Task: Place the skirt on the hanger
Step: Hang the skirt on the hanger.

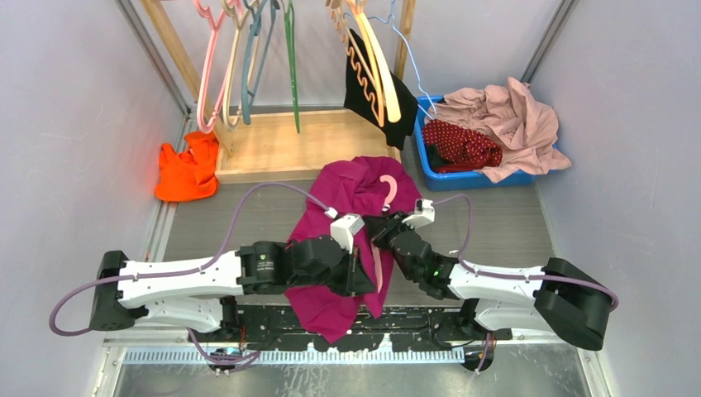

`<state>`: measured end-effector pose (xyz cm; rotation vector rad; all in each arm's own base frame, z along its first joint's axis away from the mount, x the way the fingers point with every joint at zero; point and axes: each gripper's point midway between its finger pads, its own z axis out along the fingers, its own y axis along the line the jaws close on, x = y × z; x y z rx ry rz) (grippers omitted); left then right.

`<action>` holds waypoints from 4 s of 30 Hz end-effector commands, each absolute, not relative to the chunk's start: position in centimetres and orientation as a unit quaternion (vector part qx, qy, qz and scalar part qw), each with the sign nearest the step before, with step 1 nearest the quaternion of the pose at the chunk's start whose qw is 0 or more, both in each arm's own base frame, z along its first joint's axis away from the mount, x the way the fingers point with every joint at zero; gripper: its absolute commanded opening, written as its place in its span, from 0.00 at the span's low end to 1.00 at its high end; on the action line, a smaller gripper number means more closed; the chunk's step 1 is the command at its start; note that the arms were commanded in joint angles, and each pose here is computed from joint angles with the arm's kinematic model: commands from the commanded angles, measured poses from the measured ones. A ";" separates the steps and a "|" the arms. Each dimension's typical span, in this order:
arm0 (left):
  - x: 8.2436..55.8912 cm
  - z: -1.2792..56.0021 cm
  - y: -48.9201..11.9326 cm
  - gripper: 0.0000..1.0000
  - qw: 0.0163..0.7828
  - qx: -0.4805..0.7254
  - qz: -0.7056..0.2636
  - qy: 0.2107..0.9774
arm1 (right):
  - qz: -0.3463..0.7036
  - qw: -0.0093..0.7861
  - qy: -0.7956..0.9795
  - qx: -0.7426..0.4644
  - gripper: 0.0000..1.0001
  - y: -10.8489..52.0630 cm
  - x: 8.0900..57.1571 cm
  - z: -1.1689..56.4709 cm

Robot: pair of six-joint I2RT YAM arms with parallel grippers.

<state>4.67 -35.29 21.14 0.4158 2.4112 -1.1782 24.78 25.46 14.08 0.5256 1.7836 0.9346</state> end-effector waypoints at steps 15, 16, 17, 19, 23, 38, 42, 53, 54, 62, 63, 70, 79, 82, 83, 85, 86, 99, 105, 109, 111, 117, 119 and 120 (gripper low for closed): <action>2.4 28.7 -41.7 0.00 0.171 0.136 -0.575 0.788 | 0.370 0.593 0.655 0.287 0.01 23.3 27.0 21.4; 2.9 28.7 -41.5 0.00 0.184 0.129 -0.571 0.790 | 0.372 0.593 0.655 0.286 0.01 23.4 26.8 21.4; 3.6 28.8 -41.2 0.00 0.204 0.123 -0.563 0.792 | 0.375 0.591 0.655 0.285 0.01 23.4 26.6 21.3; 5.9 28.4 -39.9 0.00 0.254 0.103 -0.525 0.806 | 0.377 0.589 0.656 0.283 0.01 23.6 26.0 21.0; 9.7 29.0 -37.8 0.00 0.324 0.074 -0.486 0.808 | 0.380 0.584 0.663 0.275 0.01 24.2 24.1 20.2; 17.4 29.0 -32.6 0.00 0.406 0.003 -0.404 0.820 | 0.418 0.533 0.679 0.282 0.01 24.9 20.0 17.3; 16.1 27.8 -32.8 0.00 0.373 0.021 -0.412 0.831 | 0.401 0.544 0.678 0.287 0.01 23.9 20.1 16.0; 6.7 17.7 -31.7 0.04 0.210 0.109 -0.386 0.892 | 0.381 0.581 0.647 0.314 0.01 21.1 21.9 17.9; 5.8 17.1 -31.7 0.04 0.198 0.114 -0.384 0.894 | 0.382 0.581 0.643 0.320 0.01 20.8 22.3 17.8; 0.9 15.9 -33.2 0.07 0.147 0.127 -0.435 0.879 | 0.377 0.598 0.617 0.346 0.01 21.3 25.3 17.9; 0.7 16.0 -33.4 0.06 0.145 0.129 -0.438 0.878 | 0.375 0.601 0.616 0.344 0.01 21.6 25.5 17.9; -0.6 17.7 -35.6 0.08 0.132 0.132 -0.496 0.848 | 0.387 0.614 0.595 0.346 0.01 23.3 26.5 17.4; -0.6 21.0 -37.6 0.09 0.136 0.099 -0.601 0.781 | 0.395 0.612 0.590 0.348 0.01 24.2 26.8 15.9; -0.1 22.1 -38.4 0.09 0.146 0.080 -0.628 0.760 | 0.396 0.613 0.586 0.352 0.01 24.2 26.9 16.3; 0.1 22.5 -38.6 0.09 0.152 0.073 -0.636 0.753 | 0.397 0.615 0.584 0.350 0.01 24.1 26.9 16.6; 0.7 23.9 -39.0 0.09 0.165 0.060 -0.656 0.734 | 0.399 0.618 0.580 0.349 0.01 24.1 26.9 17.3; 1.0 24.7 -39.3 0.09 0.174 0.056 -0.664 0.725 | 0.400 0.619 0.579 0.348 0.01 24.1 26.9 17.6; 4.9 27.7 -39.3 0.17 0.289 0.041 -0.618 0.730 | 0.435 0.587 0.593 0.339 0.01 25.6 26.1 17.8; 6.2 22.5 -34.2 0.19 0.303 0.029 -0.501 0.810 | 0.411 0.580 0.628 0.317 0.01 25.6 25.3 15.0; 7.1 18.0 -29.6 0.19 0.307 0.016 -0.397 0.865 | 0.411 0.584 0.632 0.300 0.01 26.0 25.4 13.8; 7.3 16.4 -28.1 0.20 0.310 0.010 -0.365 0.878 | 0.413 0.582 0.639 0.288 0.16 26.6 25.6 13.1; 7.4 14.2 -27.4 0.19 0.306 0.014 -0.327 0.894 | 0.425 0.535 0.682 0.259 0.44 28.5 25.4 11.4; 7.4 14.0 -27.5 0.19 0.306 0.019 -0.321 0.896 | 0.401 0.515 0.717 0.246 0.47 28.5 24.9 10.4; 7.4 14.1 -27.6 0.19 0.307 0.022 -0.320 0.896 | 0.385 0.505 0.736 0.236 0.49 28.4 24.5 9.8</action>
